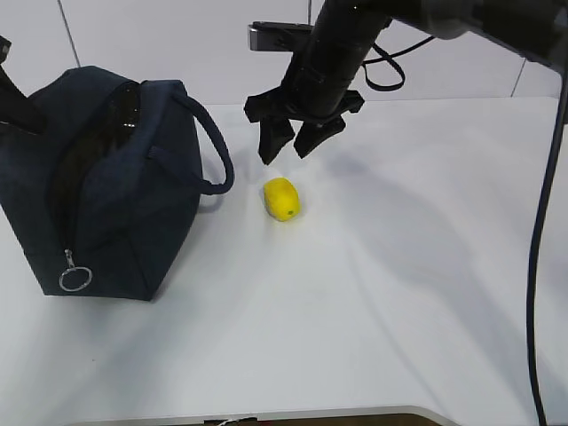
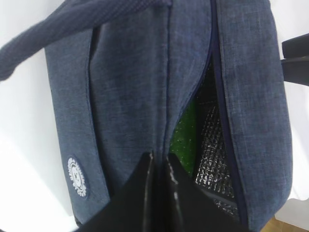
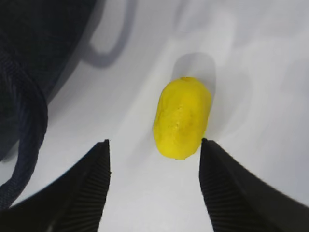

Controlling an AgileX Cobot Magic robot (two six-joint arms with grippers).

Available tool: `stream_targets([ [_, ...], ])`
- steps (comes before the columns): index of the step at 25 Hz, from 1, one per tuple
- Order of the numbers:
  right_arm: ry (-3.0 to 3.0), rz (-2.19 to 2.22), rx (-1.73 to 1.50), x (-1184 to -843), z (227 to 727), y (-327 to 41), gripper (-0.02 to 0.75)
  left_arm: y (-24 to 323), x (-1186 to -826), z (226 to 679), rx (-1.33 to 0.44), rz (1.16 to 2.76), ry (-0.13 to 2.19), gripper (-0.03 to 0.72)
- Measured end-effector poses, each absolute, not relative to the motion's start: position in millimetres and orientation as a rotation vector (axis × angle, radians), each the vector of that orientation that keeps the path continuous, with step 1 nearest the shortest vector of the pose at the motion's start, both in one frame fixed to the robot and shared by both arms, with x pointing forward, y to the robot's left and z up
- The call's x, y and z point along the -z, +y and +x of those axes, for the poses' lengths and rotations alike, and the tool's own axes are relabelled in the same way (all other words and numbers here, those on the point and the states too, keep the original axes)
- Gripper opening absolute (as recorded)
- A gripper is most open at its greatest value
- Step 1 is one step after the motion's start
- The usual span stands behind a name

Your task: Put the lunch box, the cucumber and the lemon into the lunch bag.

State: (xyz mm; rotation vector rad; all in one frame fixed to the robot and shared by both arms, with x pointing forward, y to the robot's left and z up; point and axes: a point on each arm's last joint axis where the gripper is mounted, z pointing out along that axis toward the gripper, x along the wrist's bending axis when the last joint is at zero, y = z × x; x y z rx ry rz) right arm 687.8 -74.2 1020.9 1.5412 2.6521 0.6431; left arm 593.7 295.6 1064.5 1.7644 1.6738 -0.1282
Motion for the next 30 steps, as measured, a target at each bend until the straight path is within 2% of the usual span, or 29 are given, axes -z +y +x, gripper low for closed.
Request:
stream_targets([
  [4, 2.652, 1.543, -0.646, -1020.5, 687.8, -74.0, 0.482, 295.6, -1064.5, 593.7, 0.128, 1.764, 1.674, -0.01],
  [8, 2.651, 1.542, -0.647, -1020.6, 687.9, -74.0, 0.597, 295.5, -1064.5, 593.5, 0.13, 1.765, 1.674, -0.01],
  [10, 2.655, 1.555, -0.631, -1014.1, 689.4, -73.5, 0.623, 295.5, -1064.5, 593.5, 0.13, 1.765, 1.674, -0.01],
  [16, 2.666, 1.588, -0.559, -988.5, 695.0, -72.8, 0.63, 295.4, -1064.6, 593.6, 0.131, 1.763, 1.673, -0.01],
  [25, 2.602, 1.568, -0.629, -985.2, 703.0, -70.7, 0.62, 295.2, -1064.8, 593.6, 0.133, 1.76, 1.672, -0.01],
  [30, 2.618, 1.583, -0.593, -967.8, 705.8, -69.6, 0.615, 295.2, -1064.8, 593.6, 0.133, 1.76, 1.672, -0.01],
])
